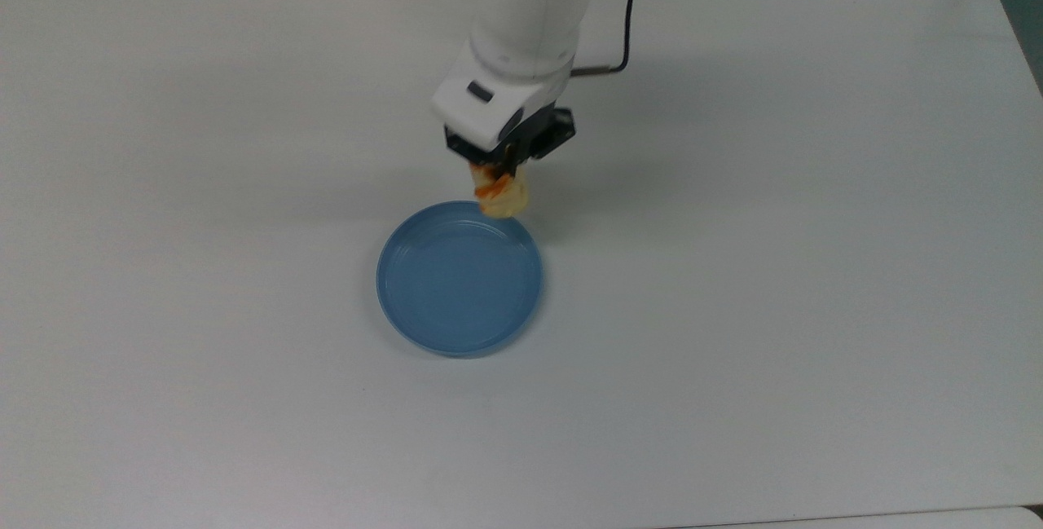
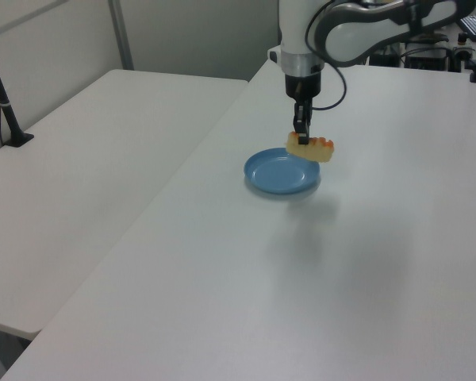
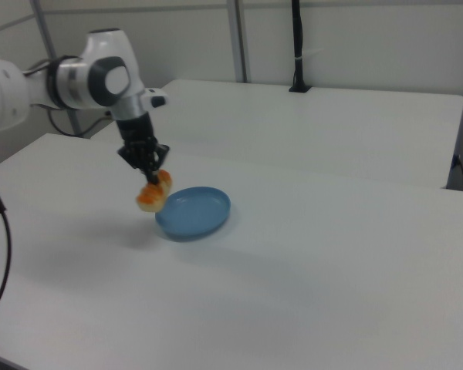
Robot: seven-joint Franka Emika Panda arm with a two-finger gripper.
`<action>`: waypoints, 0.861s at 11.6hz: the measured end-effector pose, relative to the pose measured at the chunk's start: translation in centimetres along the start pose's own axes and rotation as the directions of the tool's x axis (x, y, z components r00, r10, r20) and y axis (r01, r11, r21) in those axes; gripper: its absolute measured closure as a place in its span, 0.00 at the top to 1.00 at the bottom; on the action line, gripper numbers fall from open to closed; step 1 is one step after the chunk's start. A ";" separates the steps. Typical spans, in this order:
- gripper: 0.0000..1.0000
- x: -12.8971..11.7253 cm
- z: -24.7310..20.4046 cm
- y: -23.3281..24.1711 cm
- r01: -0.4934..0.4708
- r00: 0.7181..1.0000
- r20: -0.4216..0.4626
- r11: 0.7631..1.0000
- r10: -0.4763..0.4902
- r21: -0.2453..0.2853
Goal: Put the bread onto the plate
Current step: 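Lower the bread roll onto the blue plate and release it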
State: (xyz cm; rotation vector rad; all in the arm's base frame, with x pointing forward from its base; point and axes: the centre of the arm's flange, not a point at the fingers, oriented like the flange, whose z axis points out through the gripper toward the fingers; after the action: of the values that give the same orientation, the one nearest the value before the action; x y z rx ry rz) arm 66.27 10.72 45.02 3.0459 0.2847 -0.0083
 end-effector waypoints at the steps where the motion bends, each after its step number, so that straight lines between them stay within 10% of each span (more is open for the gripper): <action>1: 0.09 1.4 1.5 1.4 -0.020 1.000 -0.013 1.000 0.020 -0.005; 6: 0.20 5.1 7.9 4.5 -0.096 0.994 -0.055 0.995 0.095 -0.016; 10: 0.78 5.9 7.7 5.4 -0.161 0.982 -0.108 0.986 0.156 -0.038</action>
State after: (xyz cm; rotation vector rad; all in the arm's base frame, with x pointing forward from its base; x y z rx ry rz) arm 73.05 5.91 37.68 3.0173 0.0476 0.1666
